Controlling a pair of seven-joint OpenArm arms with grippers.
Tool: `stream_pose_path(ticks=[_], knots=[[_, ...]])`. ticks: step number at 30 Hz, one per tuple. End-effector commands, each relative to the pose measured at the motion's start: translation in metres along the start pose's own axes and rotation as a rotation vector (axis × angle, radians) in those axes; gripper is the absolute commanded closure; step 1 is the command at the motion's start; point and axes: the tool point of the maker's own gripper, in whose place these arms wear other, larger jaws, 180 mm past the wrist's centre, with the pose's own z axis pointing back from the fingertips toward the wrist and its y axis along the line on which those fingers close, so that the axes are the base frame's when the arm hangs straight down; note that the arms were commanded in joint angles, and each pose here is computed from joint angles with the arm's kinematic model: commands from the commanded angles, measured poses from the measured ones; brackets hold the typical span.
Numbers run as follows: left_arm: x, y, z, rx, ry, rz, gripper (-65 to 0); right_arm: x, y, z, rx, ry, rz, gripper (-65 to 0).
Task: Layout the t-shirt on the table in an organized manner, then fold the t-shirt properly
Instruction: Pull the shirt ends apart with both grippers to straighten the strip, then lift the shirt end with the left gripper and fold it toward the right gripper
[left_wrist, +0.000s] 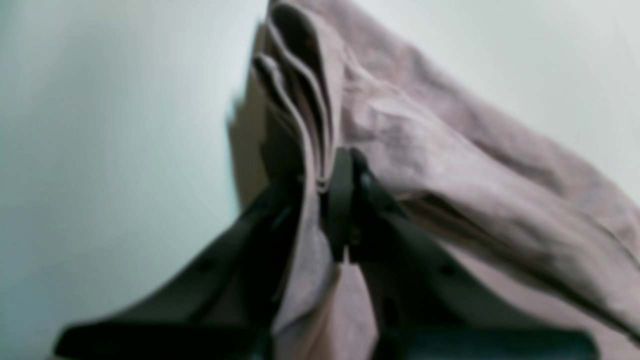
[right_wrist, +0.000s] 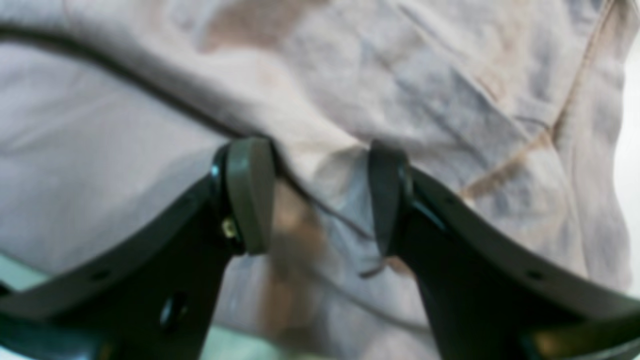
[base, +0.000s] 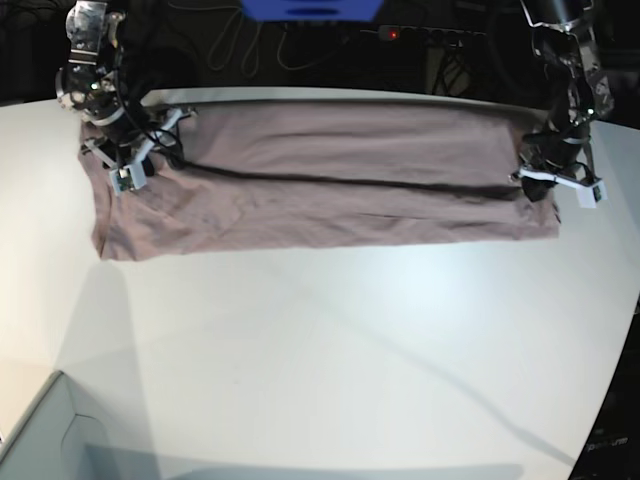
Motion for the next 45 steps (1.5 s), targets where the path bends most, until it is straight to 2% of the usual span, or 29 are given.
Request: stream_pose_path(ticks=[1,9,13,18,21,23,28,31,36,40,45], knots=[[0.034,-0.009,0.001,-0.028,-0.092,-0.023,0.0,-0.004,-0.004,-0.001,-0.002,0.025,0.008,-30.4],[0.080,-0.069,0.021,-0.135,-0.253,-0.071,0.0,-0.012,-0.006,-0.007,0.007,0.052,0.000,-30.4],[0.072,-0.113,0.026,-0.229,-0.254,-0.096,0.0,-0.010,-0.006,-0.007,0.006,0.046,0.001,-30.4],[0.031,-0.194,0.024,-0.415,-0.162,-0.136,0.0,0.007,-0.009,-0.003,-0.007,0.005,0.023,-30.4],[-0.010,-0.244,0.028,-0.534,-0.072,-0.174,0.0,0.023,-0.013,0.003,-0.025,-0.035,0.045,-30.6],[-0.031,-0.269,0.027,-0.574,-0.032,-0.229,0.0,0.034,-0.014,0.006,-0.033,-0.062,0.061,-30.6],[-0.080,-0.300,0.022,-0.565,0.053,-0.285,0.0,0.055,-0.016,0.014,-0.050,-0.110,0.091,-30.6],[-0.082,-0.308,0.016,-0.568,0.026,-0.333,0.0,0.056,-0.016,0.015,-0.051,-0.113,0.094,-30.6],[-0.101,-0.339,0.018,-0.656,0.028,-0.372,0.0,0.057,-0.017,0.015,-0.052,-0.116,0.096,-30.6],[-0.109,-0.345,0.009,-0.610,0.046,-0.386,0.0,0.057,-0.017,0.015,-0.053,-0.115,0.097,-30.6],[-0.113,-0.364,0.011,-0.632,0.041,-0.423,0.0,0.057,-0.017,0.015,-0.053,-0.115,0.097,-30.6]])
